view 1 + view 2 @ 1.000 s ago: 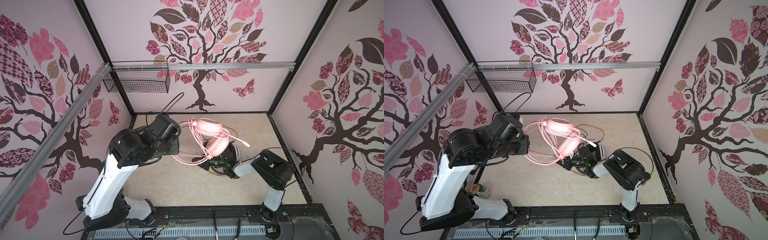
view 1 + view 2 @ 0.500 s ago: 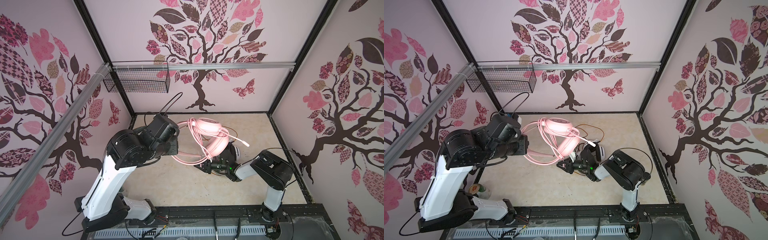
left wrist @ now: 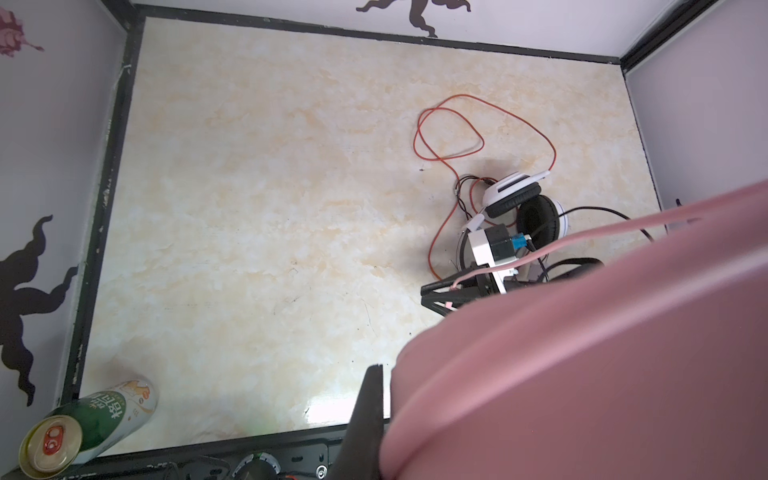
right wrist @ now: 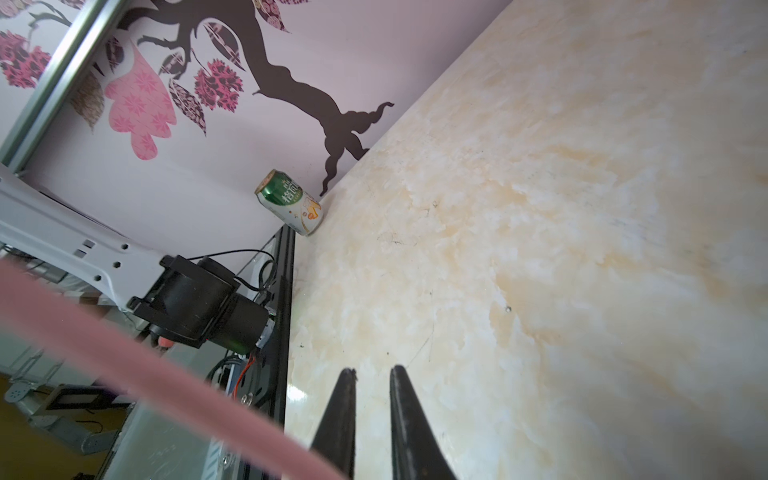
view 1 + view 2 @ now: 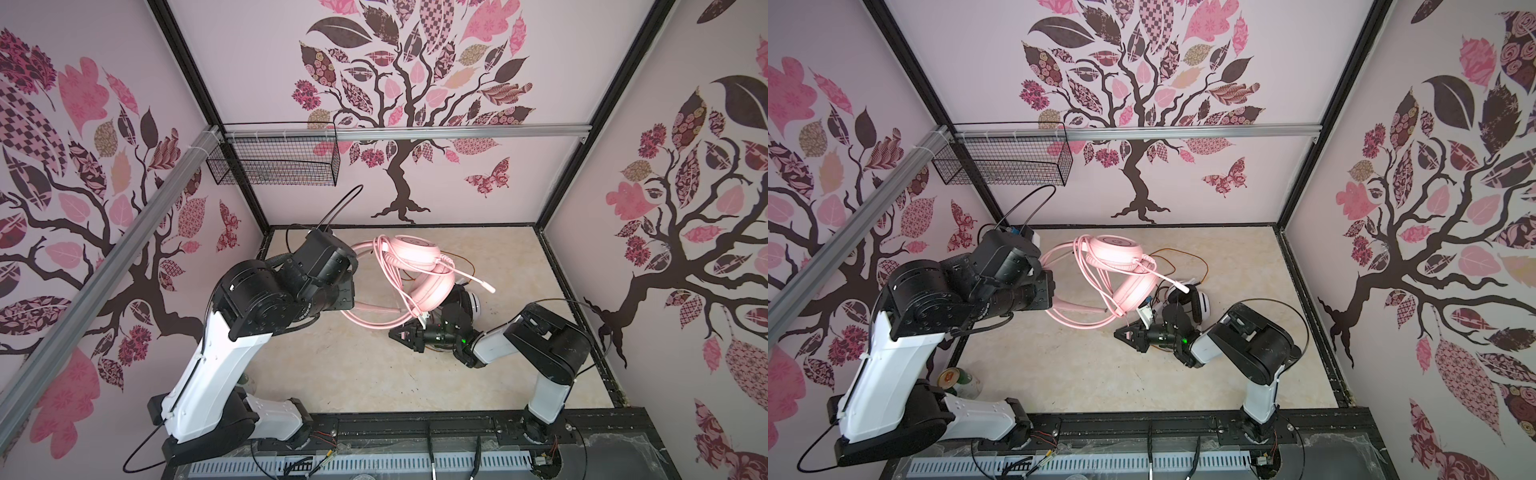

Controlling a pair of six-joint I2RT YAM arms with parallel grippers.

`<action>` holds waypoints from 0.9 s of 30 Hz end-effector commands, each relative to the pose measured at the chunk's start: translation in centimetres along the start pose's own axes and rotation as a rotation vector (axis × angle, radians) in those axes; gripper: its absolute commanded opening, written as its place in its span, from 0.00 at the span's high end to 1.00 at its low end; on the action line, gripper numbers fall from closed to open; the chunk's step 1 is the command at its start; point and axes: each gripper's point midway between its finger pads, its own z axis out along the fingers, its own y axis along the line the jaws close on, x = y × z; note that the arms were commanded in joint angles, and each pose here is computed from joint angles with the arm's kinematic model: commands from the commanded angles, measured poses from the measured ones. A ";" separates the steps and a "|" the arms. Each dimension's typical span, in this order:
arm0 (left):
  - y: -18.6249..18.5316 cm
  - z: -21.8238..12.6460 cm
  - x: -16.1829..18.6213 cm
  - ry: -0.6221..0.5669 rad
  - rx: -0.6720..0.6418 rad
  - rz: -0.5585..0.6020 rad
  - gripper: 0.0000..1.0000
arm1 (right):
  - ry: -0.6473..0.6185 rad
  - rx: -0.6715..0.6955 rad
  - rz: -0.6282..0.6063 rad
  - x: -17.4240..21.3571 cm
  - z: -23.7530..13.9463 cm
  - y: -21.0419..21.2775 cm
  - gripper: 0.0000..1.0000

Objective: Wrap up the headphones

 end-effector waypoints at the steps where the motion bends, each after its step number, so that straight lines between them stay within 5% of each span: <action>1: 0.9 0.3 -1.4 -0.058 -0.051 -0.083 1.00 | 0.134 0.091 -0.082 2.1 -0.9 1.3 0.85; 5: 2.3 1.7 -3.0 -0.072 -0.099 -0.140 1.00 | 0.282 0.248 -0.230 4.4 -2.8 2.4 0.84; 15: 5.6 5.8 -4.2 -0.047 -0.389 -0.069 1.00 | 0.304 0.489 -0.392 0.5 -7.8 4.9 0.86; 27: 7.6 12.5 1.3 0.164 -0.638 0.038 1.00 | 0.438 0.767 -0.582 -4.7 -11.2 4.3 0.86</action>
